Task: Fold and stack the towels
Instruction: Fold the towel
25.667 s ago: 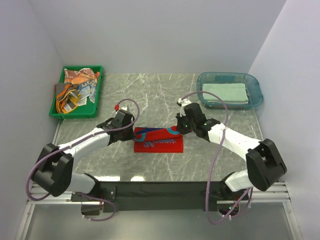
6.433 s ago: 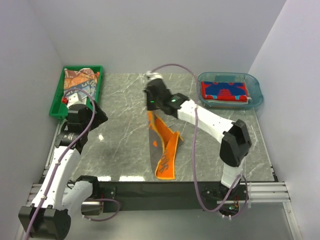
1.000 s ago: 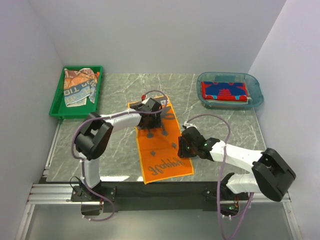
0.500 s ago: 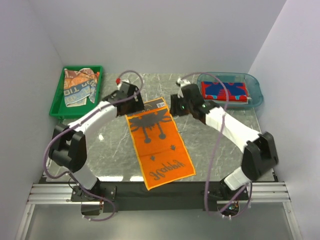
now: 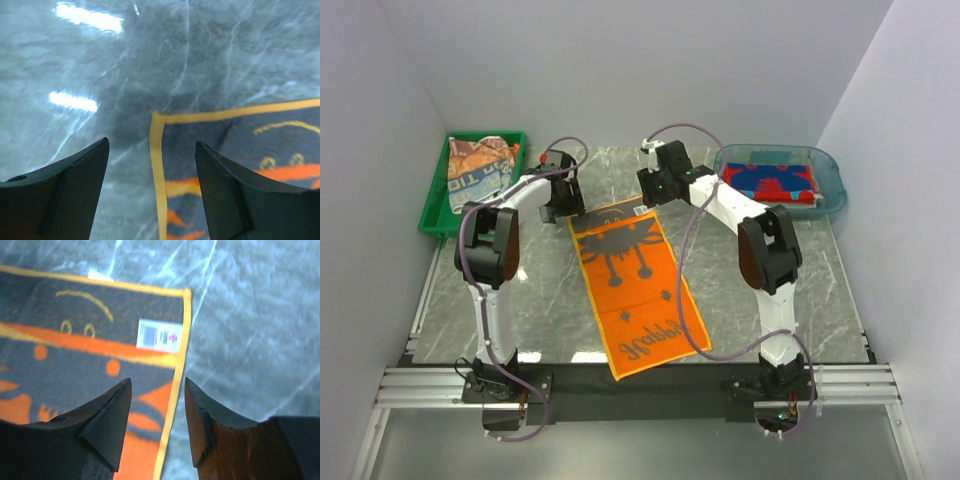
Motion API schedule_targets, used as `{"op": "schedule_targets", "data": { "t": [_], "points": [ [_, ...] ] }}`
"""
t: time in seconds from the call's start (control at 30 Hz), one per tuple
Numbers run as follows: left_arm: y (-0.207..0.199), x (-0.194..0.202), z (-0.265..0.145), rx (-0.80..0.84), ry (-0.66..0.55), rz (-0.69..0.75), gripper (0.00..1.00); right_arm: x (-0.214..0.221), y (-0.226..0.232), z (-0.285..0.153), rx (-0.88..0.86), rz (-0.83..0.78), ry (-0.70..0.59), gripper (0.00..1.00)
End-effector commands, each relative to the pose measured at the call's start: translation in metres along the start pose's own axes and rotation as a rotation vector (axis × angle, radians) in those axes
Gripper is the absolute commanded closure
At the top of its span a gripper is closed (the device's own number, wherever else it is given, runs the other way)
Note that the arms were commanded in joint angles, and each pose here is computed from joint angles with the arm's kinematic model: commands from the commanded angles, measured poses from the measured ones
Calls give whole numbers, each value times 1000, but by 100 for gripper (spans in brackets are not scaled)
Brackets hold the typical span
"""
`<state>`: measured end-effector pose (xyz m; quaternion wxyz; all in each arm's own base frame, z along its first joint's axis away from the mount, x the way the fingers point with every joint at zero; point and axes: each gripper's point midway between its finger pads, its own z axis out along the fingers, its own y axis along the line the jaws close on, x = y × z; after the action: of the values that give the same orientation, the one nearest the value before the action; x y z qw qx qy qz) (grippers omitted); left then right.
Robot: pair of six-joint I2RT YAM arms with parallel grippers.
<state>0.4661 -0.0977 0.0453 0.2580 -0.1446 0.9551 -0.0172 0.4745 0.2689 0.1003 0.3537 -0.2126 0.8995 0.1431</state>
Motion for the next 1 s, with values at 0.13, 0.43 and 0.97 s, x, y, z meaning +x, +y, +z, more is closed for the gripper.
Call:
{"op": "schedule_targets", "data": {
  "t": [0.13,0.43,0.97],
  "points": [
    [-6,3,14,15,44,54,27,-31,-7,25,-3,-50,-38,42],
    [6,25,35,-53,100,77,45,-31,-8,56,-10,-24,-19,36],
    [-4,45,40,-77,126,158,65,-17,-28,87,88,-34,55,39]
  ]
}}
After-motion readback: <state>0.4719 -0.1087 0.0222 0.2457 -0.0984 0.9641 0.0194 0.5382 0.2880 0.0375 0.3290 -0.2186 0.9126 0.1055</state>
